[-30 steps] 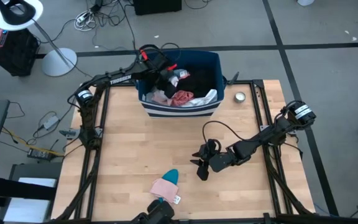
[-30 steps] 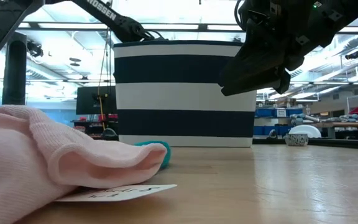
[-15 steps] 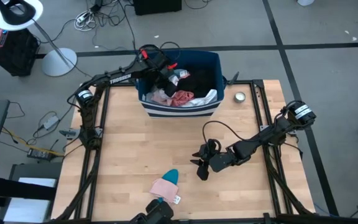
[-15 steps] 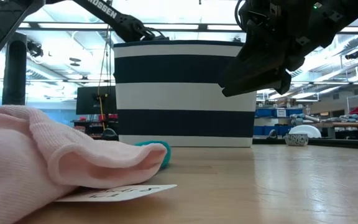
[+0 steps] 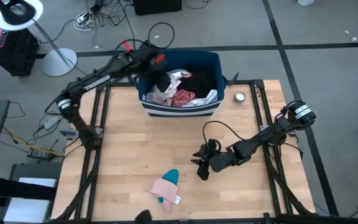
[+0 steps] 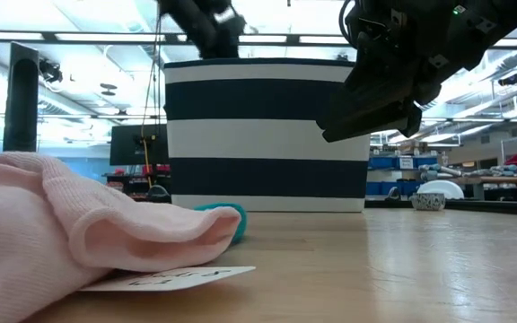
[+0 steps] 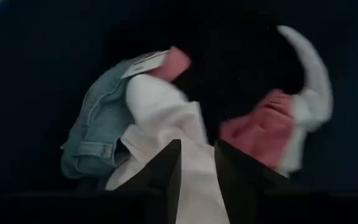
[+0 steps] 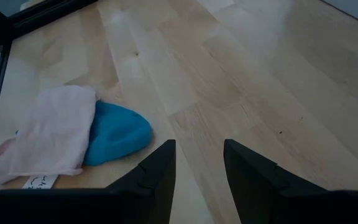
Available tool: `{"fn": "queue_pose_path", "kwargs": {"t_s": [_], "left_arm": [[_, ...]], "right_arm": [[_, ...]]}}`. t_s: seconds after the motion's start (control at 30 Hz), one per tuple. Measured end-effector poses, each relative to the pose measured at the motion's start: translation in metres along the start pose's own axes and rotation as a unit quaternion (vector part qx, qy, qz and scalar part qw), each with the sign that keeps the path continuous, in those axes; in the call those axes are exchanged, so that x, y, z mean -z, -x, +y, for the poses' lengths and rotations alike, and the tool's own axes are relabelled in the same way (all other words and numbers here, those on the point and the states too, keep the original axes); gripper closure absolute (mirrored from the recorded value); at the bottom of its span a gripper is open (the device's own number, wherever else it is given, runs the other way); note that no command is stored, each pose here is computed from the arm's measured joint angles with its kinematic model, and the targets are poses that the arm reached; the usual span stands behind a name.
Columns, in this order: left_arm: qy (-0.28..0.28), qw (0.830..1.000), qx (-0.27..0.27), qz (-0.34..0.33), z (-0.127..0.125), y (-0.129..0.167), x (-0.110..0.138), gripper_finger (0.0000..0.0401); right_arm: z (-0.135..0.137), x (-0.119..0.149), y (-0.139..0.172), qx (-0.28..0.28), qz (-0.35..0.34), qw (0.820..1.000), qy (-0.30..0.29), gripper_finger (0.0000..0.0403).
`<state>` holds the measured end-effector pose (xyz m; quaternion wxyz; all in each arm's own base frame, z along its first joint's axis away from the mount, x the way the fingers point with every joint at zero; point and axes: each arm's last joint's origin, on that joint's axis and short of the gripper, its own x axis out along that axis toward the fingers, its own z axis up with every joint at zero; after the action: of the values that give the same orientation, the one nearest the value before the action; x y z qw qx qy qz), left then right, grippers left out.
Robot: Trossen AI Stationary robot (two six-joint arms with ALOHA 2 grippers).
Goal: Sort clothes
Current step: Put the pink sock into the blue laundry bin
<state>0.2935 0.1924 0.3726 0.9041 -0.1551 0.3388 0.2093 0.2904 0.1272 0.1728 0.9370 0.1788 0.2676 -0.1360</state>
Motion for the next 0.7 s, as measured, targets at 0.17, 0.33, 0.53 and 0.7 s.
{"fn": "queue_pose_path", "kwargs": {"t_s": [0.17, 0.33, 0.53, 0.7], "left_arm": [[-0.035, 0.999, 0.004, -0.025, -0.029, 0.044, 0.006, 0.0298], [-0.051, 0.998, 0.016, -0.027, -0.060, 0.073, 0.028, 0.0298], [-0.078, 0.996, 0.026, -0.029, -0.096, 0.092, 0.067, 0.0298], [-0.087, 0.994, 0.049, -0.036, -0.119, 0.096, 0.106, 0.0298]], "right_arm": [[0.000, 0.000, 0.000, 0.000, 0.000, 1.000, 0.000, 0.0266], [0.000, 0.000, 0.000, 0.000, 0.000, 1.000, -0.005, 0.0266], [0.000, 0.000, 0.000, -0.001, -0.001, 1.000, -0.009, 0.0266], [0.000, 0.000, 0.000, -0.001, -0.001, 1.000, -0.010, 0.0266]]}}
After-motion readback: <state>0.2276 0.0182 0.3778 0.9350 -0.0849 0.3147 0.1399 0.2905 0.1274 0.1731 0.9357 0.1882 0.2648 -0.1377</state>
